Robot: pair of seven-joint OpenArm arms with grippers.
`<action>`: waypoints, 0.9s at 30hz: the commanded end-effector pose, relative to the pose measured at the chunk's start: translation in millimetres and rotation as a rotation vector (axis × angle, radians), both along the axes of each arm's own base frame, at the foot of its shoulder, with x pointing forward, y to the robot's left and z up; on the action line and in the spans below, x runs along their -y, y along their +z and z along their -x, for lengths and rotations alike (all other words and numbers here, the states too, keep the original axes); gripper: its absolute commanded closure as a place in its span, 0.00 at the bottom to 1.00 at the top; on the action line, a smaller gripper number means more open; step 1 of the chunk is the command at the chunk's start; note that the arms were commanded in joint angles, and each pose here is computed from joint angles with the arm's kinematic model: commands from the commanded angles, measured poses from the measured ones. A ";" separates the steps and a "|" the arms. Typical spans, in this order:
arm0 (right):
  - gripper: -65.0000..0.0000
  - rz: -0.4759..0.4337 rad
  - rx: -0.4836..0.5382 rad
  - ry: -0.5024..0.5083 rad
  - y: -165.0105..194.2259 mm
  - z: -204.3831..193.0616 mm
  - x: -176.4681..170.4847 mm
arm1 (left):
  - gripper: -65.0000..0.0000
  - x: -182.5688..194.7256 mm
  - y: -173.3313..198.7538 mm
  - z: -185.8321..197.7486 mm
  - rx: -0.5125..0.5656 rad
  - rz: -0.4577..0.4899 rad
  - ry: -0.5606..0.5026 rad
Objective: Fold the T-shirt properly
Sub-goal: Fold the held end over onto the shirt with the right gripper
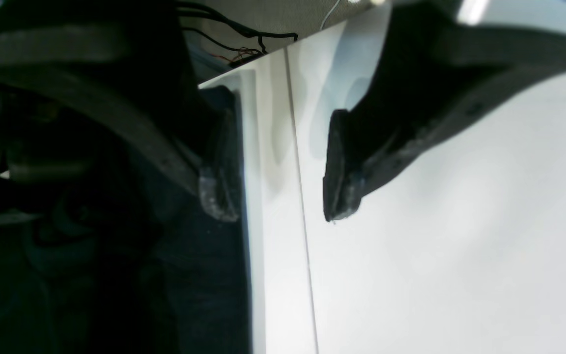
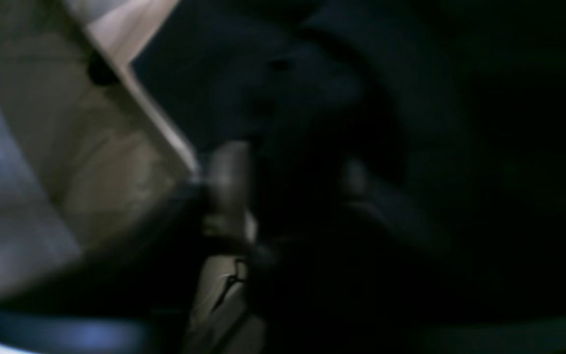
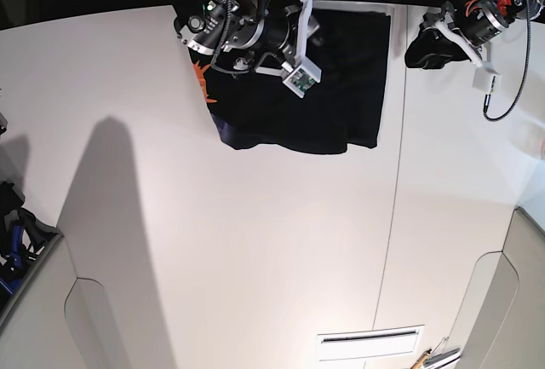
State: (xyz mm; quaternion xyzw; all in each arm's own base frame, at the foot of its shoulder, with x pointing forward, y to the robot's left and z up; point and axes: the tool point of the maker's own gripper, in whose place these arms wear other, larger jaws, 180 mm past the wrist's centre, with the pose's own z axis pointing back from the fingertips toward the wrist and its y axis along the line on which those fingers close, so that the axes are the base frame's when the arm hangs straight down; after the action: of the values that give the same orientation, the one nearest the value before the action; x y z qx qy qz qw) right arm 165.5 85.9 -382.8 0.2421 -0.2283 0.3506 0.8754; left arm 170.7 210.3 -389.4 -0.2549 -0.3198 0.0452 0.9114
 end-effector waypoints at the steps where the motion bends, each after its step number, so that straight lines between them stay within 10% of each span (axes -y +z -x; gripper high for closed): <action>1: 1.00 -0.042 0.035 -0.014 12.6 -10.8 -7.2 | 0.54 -1.6 9.2 -5.4 0.039 0.003 -0.004; 27: 1.00 -0.337 0.133 -0.013 86.3 -56.6 -66.0 | 0.54 -1.3 8.6 -4.6 0.034 0.002 -0.008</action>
State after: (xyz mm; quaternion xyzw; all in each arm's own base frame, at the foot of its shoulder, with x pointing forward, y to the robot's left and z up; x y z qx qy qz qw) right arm 217.1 142.7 -314.6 0.3390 -0.3184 0.3217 0.8247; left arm 170.4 209.9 -389.4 -0.2561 -0.3188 0.0452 0.9115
